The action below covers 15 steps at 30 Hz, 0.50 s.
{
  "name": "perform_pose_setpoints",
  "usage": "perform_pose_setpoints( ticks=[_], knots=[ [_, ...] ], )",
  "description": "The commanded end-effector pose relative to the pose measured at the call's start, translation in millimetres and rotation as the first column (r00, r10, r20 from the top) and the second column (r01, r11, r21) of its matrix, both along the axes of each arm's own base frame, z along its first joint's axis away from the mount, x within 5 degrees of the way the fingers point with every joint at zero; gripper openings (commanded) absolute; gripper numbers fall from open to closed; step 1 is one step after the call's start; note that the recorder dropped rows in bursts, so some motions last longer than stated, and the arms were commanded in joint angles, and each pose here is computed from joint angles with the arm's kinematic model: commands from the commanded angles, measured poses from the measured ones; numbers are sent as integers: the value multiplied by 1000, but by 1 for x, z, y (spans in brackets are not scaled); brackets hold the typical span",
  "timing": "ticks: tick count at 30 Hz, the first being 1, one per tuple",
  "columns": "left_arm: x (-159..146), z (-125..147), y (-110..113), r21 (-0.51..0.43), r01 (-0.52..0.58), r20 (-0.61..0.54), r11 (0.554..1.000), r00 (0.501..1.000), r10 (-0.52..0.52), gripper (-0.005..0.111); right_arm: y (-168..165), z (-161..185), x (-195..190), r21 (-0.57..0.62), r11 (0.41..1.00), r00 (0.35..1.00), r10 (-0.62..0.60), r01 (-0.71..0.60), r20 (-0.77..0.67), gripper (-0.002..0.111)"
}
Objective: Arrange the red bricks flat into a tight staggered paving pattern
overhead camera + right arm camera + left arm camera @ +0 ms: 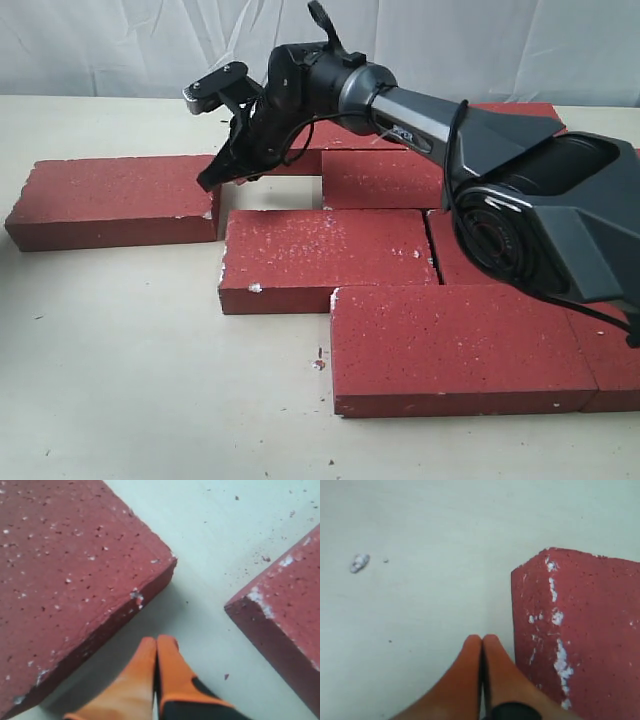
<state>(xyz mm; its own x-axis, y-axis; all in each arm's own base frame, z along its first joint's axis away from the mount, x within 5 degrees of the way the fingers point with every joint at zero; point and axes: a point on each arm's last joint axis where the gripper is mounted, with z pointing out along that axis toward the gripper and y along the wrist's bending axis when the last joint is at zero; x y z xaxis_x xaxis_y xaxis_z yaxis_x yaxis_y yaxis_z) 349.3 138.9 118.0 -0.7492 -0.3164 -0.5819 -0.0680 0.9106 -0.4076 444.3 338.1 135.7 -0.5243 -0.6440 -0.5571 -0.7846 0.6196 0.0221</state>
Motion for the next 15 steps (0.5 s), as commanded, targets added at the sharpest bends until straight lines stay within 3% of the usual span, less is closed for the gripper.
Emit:
perform_pose_setpoints(
  ticks=[1,9,15],
  knots=[
    [10,-7,-17,-12,40,13,999,999,-40,0,1,-5,3,25,1000,1000,-14,14,0,-1],
    [19,-7,-45,3,127,32,992,991,-128,0,3,-5,1,55,998,999,-21,23,-28,-1],
    [21,-6,-51,-18,147,43,989,988,-146,0,4,-4,1,75,997,999,-26,28,-33,-1]
  ],
)
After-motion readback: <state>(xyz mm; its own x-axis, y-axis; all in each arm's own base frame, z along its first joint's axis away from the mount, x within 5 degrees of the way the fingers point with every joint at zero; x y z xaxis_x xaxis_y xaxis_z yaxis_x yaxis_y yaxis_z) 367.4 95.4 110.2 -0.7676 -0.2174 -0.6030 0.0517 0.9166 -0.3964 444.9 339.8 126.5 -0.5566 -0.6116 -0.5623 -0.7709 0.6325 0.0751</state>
